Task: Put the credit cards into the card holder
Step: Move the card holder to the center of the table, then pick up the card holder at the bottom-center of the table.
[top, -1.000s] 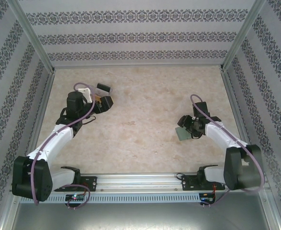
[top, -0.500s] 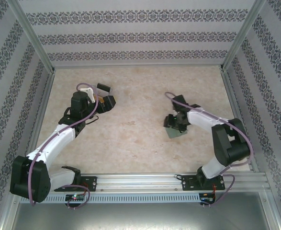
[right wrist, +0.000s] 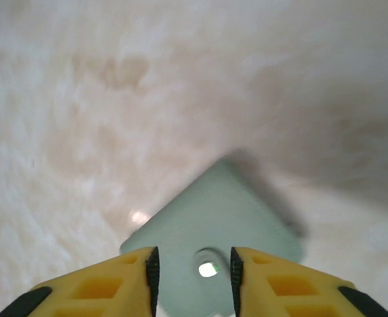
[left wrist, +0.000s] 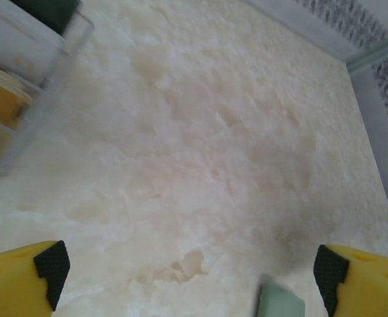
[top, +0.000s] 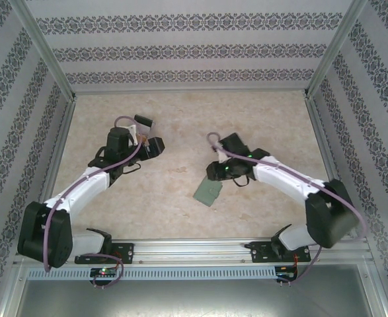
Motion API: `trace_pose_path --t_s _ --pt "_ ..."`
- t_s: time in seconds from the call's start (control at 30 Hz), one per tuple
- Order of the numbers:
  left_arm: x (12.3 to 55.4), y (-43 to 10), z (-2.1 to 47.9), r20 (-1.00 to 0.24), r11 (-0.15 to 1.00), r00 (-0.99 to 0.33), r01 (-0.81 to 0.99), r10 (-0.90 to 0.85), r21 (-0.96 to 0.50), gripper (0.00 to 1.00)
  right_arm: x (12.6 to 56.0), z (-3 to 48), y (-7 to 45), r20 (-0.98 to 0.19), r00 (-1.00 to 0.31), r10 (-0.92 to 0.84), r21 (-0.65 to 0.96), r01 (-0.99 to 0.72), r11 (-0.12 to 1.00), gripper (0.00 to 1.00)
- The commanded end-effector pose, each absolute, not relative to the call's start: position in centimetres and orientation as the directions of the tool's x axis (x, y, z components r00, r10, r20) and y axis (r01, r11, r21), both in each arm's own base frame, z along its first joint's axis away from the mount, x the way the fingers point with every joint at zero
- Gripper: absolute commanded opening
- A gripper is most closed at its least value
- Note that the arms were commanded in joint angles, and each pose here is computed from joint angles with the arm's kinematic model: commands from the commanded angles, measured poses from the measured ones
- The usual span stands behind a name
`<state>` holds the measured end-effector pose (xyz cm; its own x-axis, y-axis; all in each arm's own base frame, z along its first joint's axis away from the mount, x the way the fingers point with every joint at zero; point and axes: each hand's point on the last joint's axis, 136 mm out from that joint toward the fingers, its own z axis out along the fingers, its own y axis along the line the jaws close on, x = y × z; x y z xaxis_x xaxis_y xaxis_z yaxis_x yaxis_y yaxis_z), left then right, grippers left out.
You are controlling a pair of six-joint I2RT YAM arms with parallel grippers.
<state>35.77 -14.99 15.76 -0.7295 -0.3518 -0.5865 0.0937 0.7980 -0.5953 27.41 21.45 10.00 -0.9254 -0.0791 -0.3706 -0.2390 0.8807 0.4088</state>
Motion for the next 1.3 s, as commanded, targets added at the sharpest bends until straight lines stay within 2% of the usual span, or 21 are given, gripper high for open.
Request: trace_pose_path --t_s 0.0,0.23,0.37,0.53,0.97,1.27 --pt "34.7 -18.9 15.5 -0.514 0.749 -0.807 0.142 -0.292 -0.647 0.92 27.0 7.8 19.7 -0.262 -0.959 0.104 0.453 -0.027 0.891 0.35" --pt "32.4 -26.0 11.7 -0.365 0.711 -0.922 0.169 -0.132 -0.683 0.79 25.3 4.8 19.4 -0.138 -0.979 0.151 0.429 0.078 0.900 0.24" --pt "31.1 -28.6 9.8 -0.291 0.694 -0.955 0.175 -0.052 -0.699 0.77 24.1 3.3 19.8 -0.094 -0.984 0.152 0.430 0.098 0.898 0.23" --pt "29.7 -31.2 7.9 -0.210 0.676 -0.977 0.185 0.045 -0.713 0.69 23.7 1.6 19.7 -0.059 -0.988 0.145 0.402 0.109 0.909 0.22" --pt "26.7 -32.9 4.9 -0.060 0.664 -0.991 0.123 0.118 -0.738 0.58 24.2 -0.2 19.2 -0.048 -0.986 0.158 0.390 0.127 0.912 0.20" --pt "25.6 -34.3 4.6 -0.022 0.636 -0.984 0.133 0.179 -0.760 0.37 24.1 -0.2 18.8 -0.055 -0.984 0.169 0.384 0.135 0.914 0.21"
